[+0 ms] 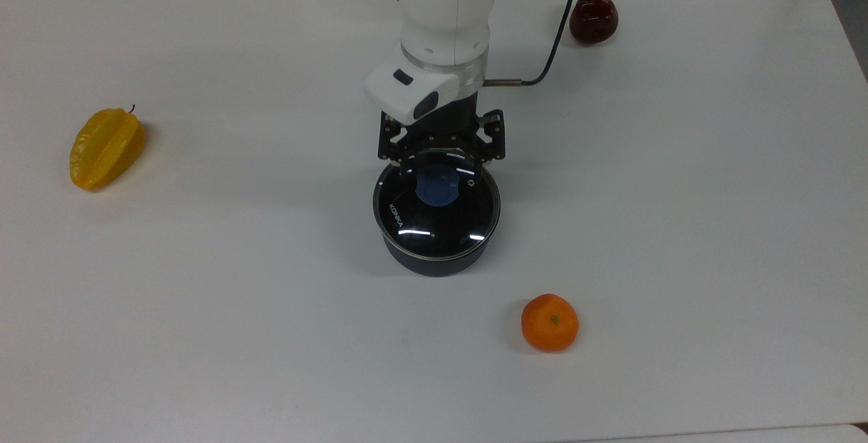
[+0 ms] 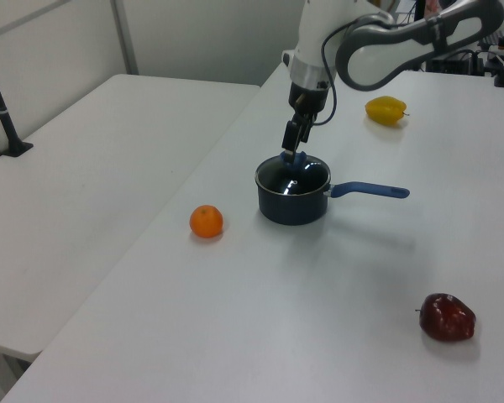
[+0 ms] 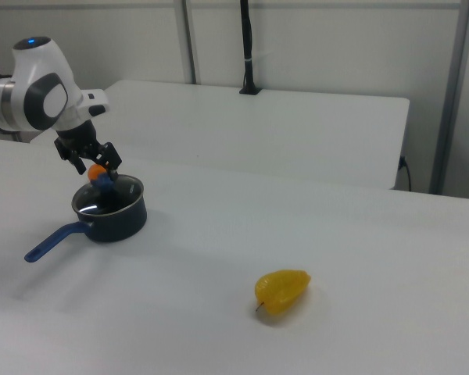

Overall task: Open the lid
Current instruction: 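Close the gripper on the blue knob of the lid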

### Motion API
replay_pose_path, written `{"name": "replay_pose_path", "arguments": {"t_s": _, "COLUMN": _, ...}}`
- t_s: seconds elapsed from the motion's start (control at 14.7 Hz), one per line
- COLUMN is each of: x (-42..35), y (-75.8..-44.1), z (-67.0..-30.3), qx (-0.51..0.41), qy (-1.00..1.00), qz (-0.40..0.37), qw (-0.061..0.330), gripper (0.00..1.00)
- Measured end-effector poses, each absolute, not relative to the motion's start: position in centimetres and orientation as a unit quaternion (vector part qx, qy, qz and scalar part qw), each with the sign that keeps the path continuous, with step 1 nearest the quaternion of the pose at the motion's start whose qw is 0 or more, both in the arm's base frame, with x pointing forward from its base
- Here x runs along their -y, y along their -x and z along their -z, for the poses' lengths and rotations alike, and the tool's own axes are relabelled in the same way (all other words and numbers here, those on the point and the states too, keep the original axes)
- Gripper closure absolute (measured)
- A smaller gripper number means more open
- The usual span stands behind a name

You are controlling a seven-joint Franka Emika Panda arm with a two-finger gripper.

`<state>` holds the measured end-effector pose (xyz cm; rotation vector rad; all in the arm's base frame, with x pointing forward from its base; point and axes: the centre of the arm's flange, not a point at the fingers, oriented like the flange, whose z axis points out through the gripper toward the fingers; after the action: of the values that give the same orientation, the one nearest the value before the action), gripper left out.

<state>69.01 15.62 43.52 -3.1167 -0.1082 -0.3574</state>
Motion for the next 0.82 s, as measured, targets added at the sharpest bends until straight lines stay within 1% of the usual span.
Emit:
{"name": "replay_pose_path", "arguments": {"t_s": 0.54, "x": -14.8, "y": -69.5, "z": -42.2, "qx": 0.028, "qy": 0.993, "qz": 0.111, "qw": -0.001, "gripper": 0.01}}
{"name": "replay_pose_path", "arguments": {"t_s": 0.75, "x": -14.8, "y": -69.6, "z": -41.9, "qx": 0.028, "qy": 0.994, "qz": 0.109, "qw": -0.001, "gripper": 0.1}}
{"name": "replay_pose_path", "arguments": {"t_s": 0.82, "x": -14.8, "y": -69.6, "z": -41.9, "qx": 0.028, "qy": 0.994, "qz": 0.109, "qw": -0.001, "gripper": 0.22}}
